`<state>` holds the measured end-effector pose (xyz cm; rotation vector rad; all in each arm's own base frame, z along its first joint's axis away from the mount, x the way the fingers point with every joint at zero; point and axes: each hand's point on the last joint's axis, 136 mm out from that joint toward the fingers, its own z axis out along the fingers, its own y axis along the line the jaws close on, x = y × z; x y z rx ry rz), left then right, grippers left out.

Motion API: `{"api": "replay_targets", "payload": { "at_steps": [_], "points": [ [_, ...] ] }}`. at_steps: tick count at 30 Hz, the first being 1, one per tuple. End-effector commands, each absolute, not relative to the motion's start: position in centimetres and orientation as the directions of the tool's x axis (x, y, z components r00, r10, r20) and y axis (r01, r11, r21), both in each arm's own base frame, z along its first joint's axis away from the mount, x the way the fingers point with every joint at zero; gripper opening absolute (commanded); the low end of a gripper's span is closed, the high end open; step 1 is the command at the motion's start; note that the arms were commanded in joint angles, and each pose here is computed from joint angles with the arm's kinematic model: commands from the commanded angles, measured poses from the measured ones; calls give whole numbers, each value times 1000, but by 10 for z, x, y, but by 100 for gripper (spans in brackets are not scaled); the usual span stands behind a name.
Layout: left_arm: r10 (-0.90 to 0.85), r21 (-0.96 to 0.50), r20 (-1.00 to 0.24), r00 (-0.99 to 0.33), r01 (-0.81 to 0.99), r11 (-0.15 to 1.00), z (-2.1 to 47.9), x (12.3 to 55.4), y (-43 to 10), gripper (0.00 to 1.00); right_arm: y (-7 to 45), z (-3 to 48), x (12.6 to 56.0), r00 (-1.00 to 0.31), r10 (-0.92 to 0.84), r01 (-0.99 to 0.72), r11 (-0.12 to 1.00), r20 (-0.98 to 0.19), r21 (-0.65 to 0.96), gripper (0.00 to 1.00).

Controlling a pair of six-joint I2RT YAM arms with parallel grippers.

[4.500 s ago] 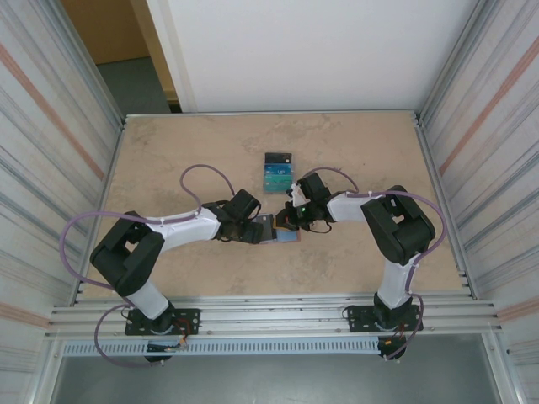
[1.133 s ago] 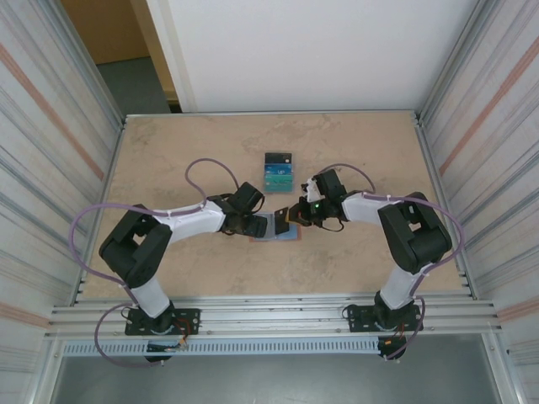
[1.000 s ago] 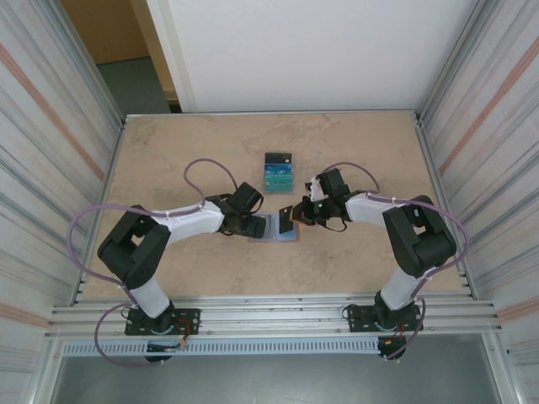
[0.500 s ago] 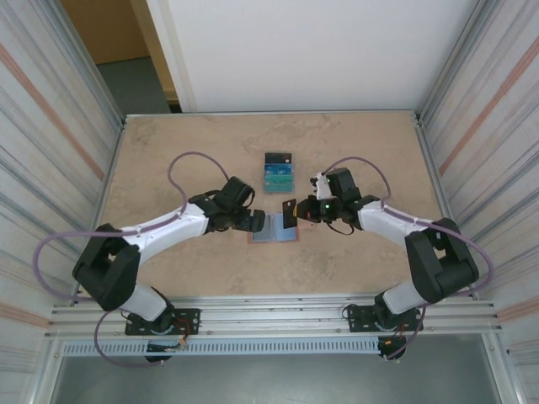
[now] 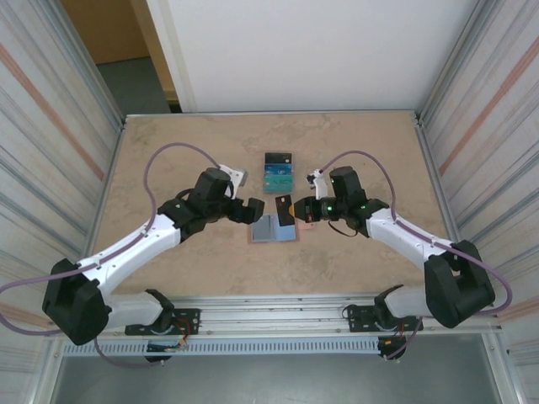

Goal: Take the credit cards out of the card holder

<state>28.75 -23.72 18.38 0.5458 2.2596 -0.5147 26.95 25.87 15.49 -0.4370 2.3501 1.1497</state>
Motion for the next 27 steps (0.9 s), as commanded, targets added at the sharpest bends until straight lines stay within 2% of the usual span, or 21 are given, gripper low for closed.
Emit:
{"api": "replay_targets", "payload": {
  "at_steps": [1, 6, 13, 17, 19, 23, 27],
  "points": [
    [369, -107, -820, -438, 750, 653, 213, 276, -261, 99, 271, 185, 255, -730, -192, -637, 539, -656, 552, 0],
    [464, -36, -828, -314, 857, 515, 216, 271, -272, 91, 280, 200, 241, -650, -279, -732, 480, -707, 484, 0],
    [455, -89, -859, -235, 943, 319, 226, 254, -287, 83, 283, 212, 228, -608, -321, -780, 416, -726, 468, 0],
    [475, -114, -848, -234, 957, 268, 222, 250, -293, 79, 285, 217, 221, -587, -344, -802, 371, -733, 468, 0],
    [483, -134, -842, -238, 962, 240, 221, 247, -296, 70, 287, 220, 219, -574, -354, -813, 352, -738, 464, 0],
    [484, -170, -839, -249, 964, 203, 220, 243, -300, 45, 288, 223, 221, -560, -368, -824, 344, -742, 451, 0],
    [484, -192, -836, -259, 964, 183, 217, 240, -302, 35, 289, 224, 222, -551, -374, -830, 337, -746, 445, 0]
  ]
}}
